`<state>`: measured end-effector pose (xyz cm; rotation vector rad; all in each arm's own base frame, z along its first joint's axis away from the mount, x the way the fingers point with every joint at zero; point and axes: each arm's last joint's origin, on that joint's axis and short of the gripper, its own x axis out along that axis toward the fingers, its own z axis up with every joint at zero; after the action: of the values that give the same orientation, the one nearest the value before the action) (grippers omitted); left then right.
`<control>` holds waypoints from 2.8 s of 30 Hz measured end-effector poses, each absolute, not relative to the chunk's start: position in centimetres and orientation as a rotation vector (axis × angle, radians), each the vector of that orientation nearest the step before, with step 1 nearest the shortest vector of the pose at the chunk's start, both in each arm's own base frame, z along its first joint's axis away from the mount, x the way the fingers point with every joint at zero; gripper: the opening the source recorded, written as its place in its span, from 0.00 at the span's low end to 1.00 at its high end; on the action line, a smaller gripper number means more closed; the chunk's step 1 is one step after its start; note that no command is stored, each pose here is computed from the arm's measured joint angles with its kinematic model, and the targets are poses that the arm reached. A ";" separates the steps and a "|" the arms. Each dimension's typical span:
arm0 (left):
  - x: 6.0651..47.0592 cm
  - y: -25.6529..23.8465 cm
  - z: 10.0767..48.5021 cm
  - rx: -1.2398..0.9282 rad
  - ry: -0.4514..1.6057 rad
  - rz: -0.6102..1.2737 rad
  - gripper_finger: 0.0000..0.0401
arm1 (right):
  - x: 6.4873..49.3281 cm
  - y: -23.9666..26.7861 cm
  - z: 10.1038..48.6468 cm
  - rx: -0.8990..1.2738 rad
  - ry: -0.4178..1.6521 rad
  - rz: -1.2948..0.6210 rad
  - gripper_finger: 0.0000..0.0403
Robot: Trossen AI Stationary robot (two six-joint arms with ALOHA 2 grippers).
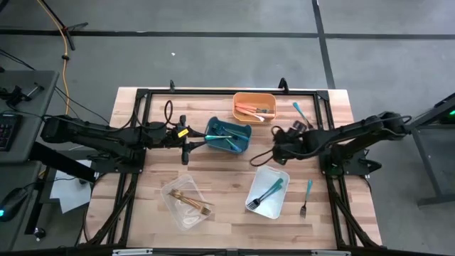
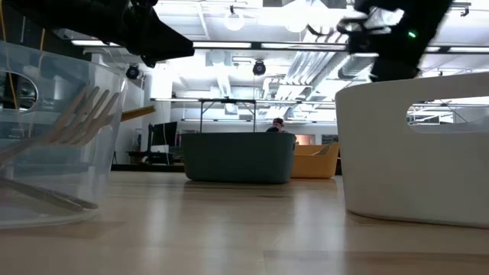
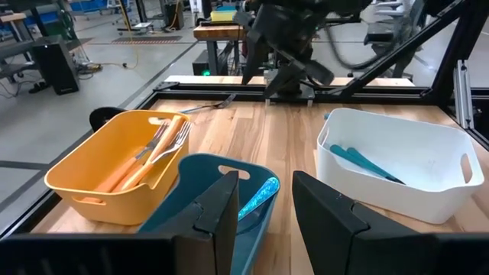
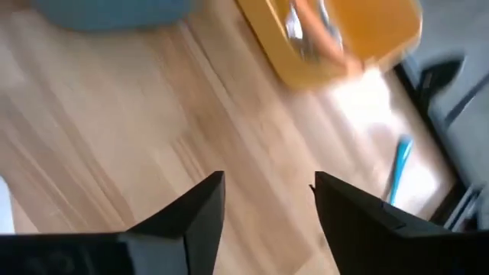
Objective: Sort silverware by color (type)
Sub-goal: Put the blue-black fork into the white bin
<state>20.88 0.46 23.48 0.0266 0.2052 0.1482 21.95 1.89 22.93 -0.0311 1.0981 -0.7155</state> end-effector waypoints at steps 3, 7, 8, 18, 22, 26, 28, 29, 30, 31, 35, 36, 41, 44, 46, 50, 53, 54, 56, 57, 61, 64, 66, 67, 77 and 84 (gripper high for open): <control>20.9 0.5 23.5 0.027 0.205 0.148 0.29 | 19.6 1.4 21.9 0.094 1.060 -0.779 0.50; 20.9 0.5 23.5 0.053 0.201 0.146 0.29 | 16.8 0.3 21.8 0.314 0.902 -0.934 0.50; 20.9 0.5 23.5 0.053 0.201 0.146 0.29 | 16.2 -0.1 21.7 0.366 0.857 -0.981 0.50; 20.9 0.5 23.5 0.044 0.200 0.146 0.29 | 14.5 -3.9 20.7 0.538 0.645 -1.258 0.50; 20.9 0.5 23.5 0.042 0.200 0.147 0.29 | 15.2 -6.9 20.0 0.494 0.669 -1.370 0.50; 20.9 0.5 23.5 0.042 0.200 0.147 0.29 | 14.8 -10.6 18.7 0.535 0.753 -1.460 0.50; 20.9 0.5 23.5 0.042 0.200 0.147 0.29 | 14.4 -12.3 18.1 0.587 0.801 -1.462 0.50; 20.9 0.5 23.5 0.042 0.200 0.147 0.29 | 14.2 -13.1 17.7 0.614 0.815 -1.462 0.50; 20.9 0.5 23.5 0.043 0.200 0.147 0.29 | 14.0 -13.9 17.4 0.644 0.824 -1.458 0.50; 20.9 0.5 23.5 0.043 0.200 0.147 0.29 | 13.7 -14.6 17.1 0.673 0.833 -1.454 0.50; 20.9 0.5 23.5 0.058 0.201 0.145 0.29 | 12.6 -16.8 15.9 0.781 0.860 -1.437 0.50; 20.9 0.5 23.5 0.061 0.202 0.145 0.29 | 12.4 -17.2 15.6 0.800 0.870 -1.444 0.50; 20.9 0.5 23.6 0.061 0.195 0.145 0.29 | 12.9 -17.2 15.3 0.798 0.916 -1.442 0.50; 20.9 0.5 23.7 0.059 0.186 0.146 0.29 | 13.0 -17.2 14.3 0.832 0.907 -1.477 0.50; 20.9 0.5 23.8 0.058 0.177 0.146 0.29 | 13.1 -17.4 13.4 0.857 0.911 -1.488 0.50; 20.9 0.5 23.8 0.048 0.177 0.146 0.29 | 13.3 -17.8 11.8 0.887 0.892 -1.542 0.50; 20.9 0.5 23.7 0.049 0.179 0.146 0.29 | 13.4 -18.1 11.2 0.885 0.895 -1.552 0.50; 20.9 0.5 23.7 0.050 0.180 0.146 0.29 | 13.4 -18.1 11.1 0.887 0.897 -1.552 0.50; 20.9 0.5 23.7 0.050 0.180 0.146 0.29 | 13.5 -18.3 11.0 0.914 0.895 -1.516 0.50; 20.9 0.5 23.7 0.050 0.180 0.146 0.29 | 13.5 -18.3 11.0 0.925 0.899 -1.488 0.49; 20.9 0.5 23.7 0.050 0.180 0.146 0.29 | 13.4 -18.5 11.2 0.954 0.912 -1.389 0.48; 20.9 0.5 23.8 0.050 0.179 0.147 0.29 | 13.4 -18.4 11.3 0.956 0.936 -1.321 0.46; 20.9 0.5 23.7 0.050 0.179 0.146 0.29 | 13.4 -18.4 11.3 0.953 0.946 -1.299 0.45; 20.9 0.5 23.7 0.050 0.179 0.146 0.29 | 13.4 -18.4 11.4 0.956 0.949 -1.289 0.45; 20.9 0.5 23.8 0.050 0.179 0.146 0.29 | 13.4 -18.2 11.4 0.937 0.989 -1.268 0.35; 20.9 0.5 23.7 0.050 0.179 0.146 0.29 | 13.5 -18.2 11.4 0.927 0.997 -1.242 0.06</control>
<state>20.93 0.46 23.75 0.0504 0.1792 0.1462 13.52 -18.17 11.41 0.9268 0.9965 -1.2416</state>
